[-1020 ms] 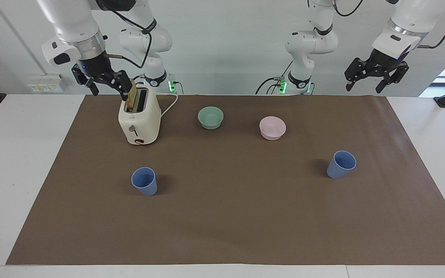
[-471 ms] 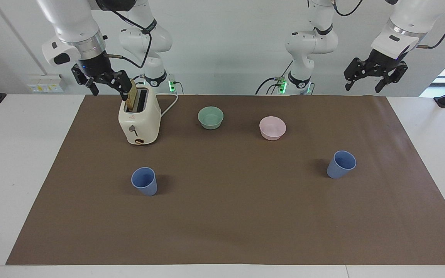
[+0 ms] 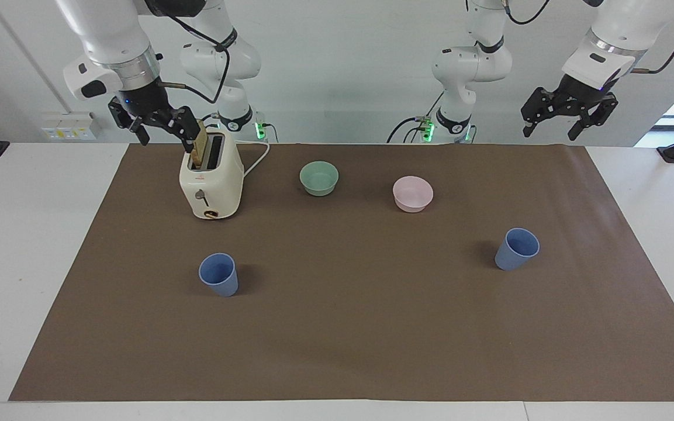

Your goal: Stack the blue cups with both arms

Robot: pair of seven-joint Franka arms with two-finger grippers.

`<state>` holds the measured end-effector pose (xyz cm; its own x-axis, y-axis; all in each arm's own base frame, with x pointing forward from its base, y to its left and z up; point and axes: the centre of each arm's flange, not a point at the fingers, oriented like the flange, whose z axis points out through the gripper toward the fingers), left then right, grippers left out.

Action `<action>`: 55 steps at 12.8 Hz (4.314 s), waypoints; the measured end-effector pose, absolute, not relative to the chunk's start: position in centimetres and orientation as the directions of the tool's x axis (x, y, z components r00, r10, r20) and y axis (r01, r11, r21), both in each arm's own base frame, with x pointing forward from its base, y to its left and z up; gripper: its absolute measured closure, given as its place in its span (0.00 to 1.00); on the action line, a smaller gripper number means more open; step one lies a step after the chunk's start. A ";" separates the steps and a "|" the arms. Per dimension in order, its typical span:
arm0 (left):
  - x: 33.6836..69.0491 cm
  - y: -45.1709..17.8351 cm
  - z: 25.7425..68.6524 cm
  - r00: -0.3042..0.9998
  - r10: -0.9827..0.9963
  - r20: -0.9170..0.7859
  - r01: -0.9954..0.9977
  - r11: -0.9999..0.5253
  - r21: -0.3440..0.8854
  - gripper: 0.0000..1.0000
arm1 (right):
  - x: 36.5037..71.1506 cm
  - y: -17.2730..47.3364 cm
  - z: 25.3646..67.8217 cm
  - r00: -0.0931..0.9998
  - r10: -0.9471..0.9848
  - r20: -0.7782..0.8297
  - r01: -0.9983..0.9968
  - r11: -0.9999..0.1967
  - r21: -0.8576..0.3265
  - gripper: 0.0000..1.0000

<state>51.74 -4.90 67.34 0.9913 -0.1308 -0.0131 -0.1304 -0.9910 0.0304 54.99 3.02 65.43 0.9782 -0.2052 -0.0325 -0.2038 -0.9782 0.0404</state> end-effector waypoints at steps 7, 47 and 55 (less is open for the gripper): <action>54.6 -3.4 61.9 0.995 -0.095 0.002 -0.095 -0.995 0.032 0.00 | 55.0 3.0 65.5 0.978 -0.206 -0.028 -0.205 -0.978 0.039 0.00; 61.7 -7.3 45.1 0.980 0.197 -0.019 0.198 -0.976 0.096 0.96 | 55.2 2.9 65.6 0.979 -0.201 -0.017 -0.200 -0.979 0.036 0.00; 54.4 -31.8 46.0 0.935 0.352 -0.029 0.353 -0.927 0.128 0.96 | 55.2 2.9 65.6 0.979 -0.202 -0.017 -0.201 -0.979 0.036 0.00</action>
<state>54.37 -31.84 46.01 0.9354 0.3524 -0.0287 0.3531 -0.9267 0.1284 55.18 2.86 65.57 0.9792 -0.2020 -0.0169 -0.2013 -0.9789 0.0360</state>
